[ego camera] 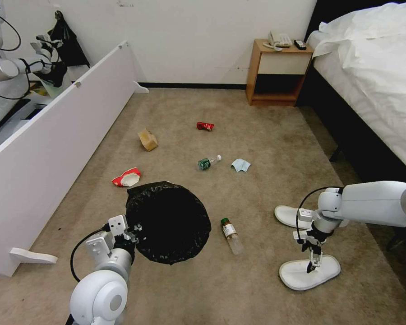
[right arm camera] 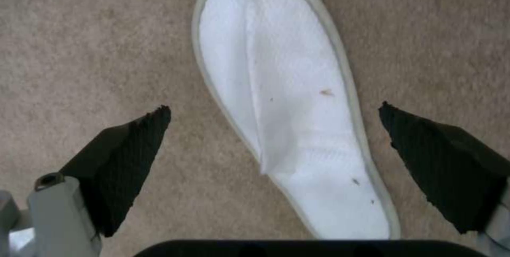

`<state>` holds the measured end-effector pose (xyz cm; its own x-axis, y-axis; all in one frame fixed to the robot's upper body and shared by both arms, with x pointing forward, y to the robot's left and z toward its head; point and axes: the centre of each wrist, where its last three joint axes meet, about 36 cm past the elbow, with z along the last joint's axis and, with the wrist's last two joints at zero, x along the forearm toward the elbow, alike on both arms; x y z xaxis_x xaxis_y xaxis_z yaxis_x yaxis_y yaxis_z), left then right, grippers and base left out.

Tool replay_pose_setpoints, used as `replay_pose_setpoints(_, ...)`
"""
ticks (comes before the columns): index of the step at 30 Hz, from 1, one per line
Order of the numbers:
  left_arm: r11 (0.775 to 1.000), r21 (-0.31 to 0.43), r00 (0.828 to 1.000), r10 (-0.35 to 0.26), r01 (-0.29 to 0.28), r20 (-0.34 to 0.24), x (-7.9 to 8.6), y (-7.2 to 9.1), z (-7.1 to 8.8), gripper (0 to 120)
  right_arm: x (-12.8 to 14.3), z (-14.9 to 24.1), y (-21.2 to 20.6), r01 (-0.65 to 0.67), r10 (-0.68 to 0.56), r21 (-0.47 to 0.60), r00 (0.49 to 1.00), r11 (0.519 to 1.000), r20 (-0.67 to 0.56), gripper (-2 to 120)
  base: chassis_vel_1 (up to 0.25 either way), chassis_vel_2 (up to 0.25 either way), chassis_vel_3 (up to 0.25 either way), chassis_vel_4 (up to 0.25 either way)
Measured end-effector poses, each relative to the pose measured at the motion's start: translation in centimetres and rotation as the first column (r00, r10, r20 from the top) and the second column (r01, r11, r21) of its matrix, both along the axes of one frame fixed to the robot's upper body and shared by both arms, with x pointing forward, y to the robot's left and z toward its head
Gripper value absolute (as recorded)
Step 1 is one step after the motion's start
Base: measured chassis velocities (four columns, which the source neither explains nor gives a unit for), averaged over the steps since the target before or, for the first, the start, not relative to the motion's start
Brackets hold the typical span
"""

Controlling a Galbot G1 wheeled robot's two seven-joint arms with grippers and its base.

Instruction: Pick up the trash bin, then pick up the garbage from the floor and place it into the trash bin.

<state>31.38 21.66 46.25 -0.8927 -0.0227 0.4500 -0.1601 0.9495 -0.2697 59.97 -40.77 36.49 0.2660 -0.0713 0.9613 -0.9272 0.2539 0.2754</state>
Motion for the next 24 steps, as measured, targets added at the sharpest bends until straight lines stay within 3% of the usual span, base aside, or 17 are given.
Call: replay_pose_setpoints(24, 1.0, -0.014, 1.0, 0.003, -0.003, -0.003, 0.6, -0.1, -0.4, 0, 0.1, -3.3, 1.8, -0.039, 0.039, -0.007, 0.999, 0.999, -0.019, 100, 0.0, 0.0, 0.0, 0.0)
